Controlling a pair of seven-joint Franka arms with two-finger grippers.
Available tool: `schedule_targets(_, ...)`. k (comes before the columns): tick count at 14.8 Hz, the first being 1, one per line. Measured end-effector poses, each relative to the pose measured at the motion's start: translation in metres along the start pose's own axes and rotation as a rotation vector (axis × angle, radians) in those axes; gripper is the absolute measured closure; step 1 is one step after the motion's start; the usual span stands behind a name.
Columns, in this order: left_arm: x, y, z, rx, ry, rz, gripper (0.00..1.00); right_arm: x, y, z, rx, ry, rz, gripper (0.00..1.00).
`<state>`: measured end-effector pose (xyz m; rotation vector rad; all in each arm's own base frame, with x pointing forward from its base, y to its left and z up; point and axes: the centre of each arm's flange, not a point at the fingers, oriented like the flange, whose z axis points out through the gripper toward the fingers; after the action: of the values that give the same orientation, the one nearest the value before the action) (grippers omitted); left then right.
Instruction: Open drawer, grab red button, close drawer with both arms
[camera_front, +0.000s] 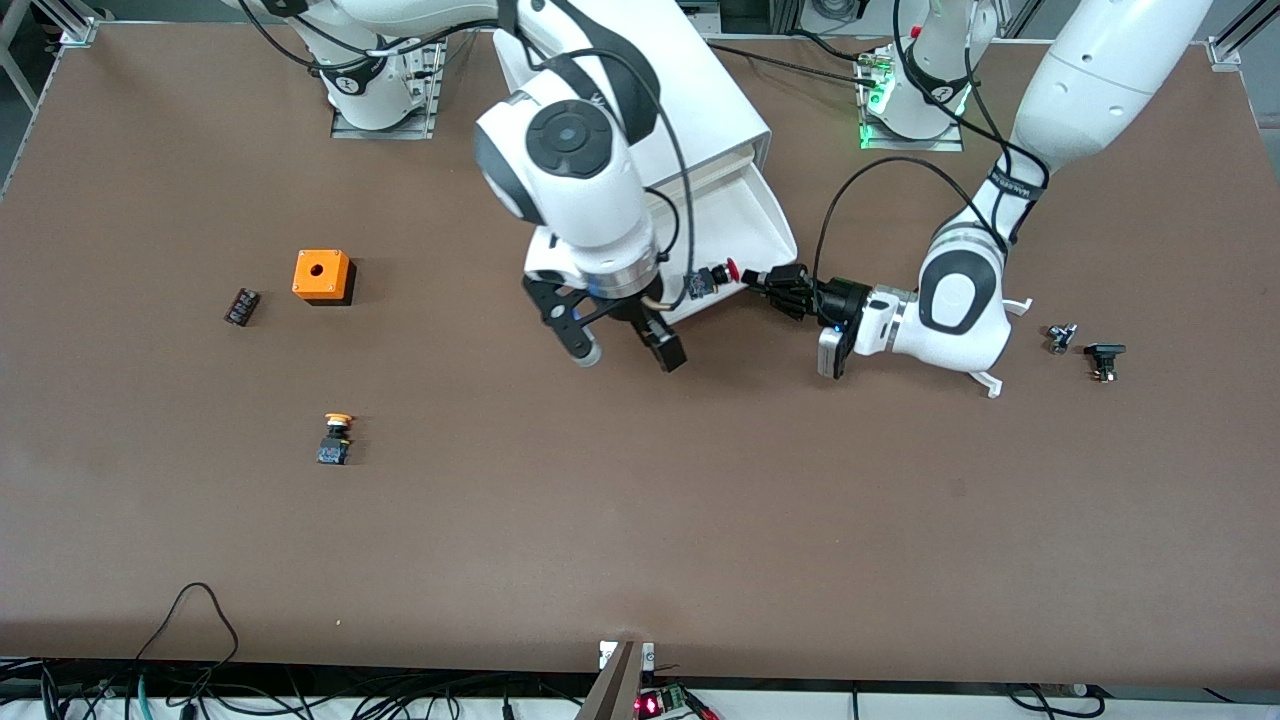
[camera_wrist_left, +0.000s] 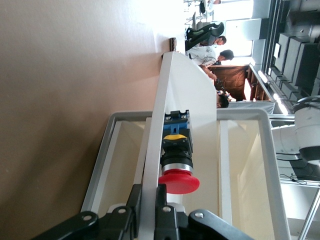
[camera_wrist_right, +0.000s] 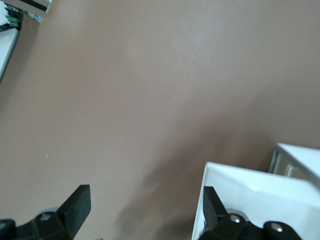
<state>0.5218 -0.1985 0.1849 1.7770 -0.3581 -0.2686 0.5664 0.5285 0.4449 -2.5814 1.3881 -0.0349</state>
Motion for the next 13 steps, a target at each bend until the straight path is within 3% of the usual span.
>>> schedule_targets(3,0.006,-0.003,-0.008,0.001,0.006,0.007,0.85,-0.041,0.008,0.023,-0.015,-0.008,0.030,0.00)
schedule_targets(5,0.008,-0.006,-0.018,0.030,0.003,0.004,0.79,-0.059,0.013,0.034,-0.028,-0.009,0.035,0.00)
schedule_targets(8,0.013,-0.004,-0.050,0.066,-0.013,0.001,0.52,-0.080,0.021,0.051,-0.052,-0.008,0.044,0.00)
schedule_targets(13,0.032,0.039,-0.122,0.142,-0.133,-0.097,0.05,-0.102,0.031,0.086,-0.083,-0.003,0.059,0.00)
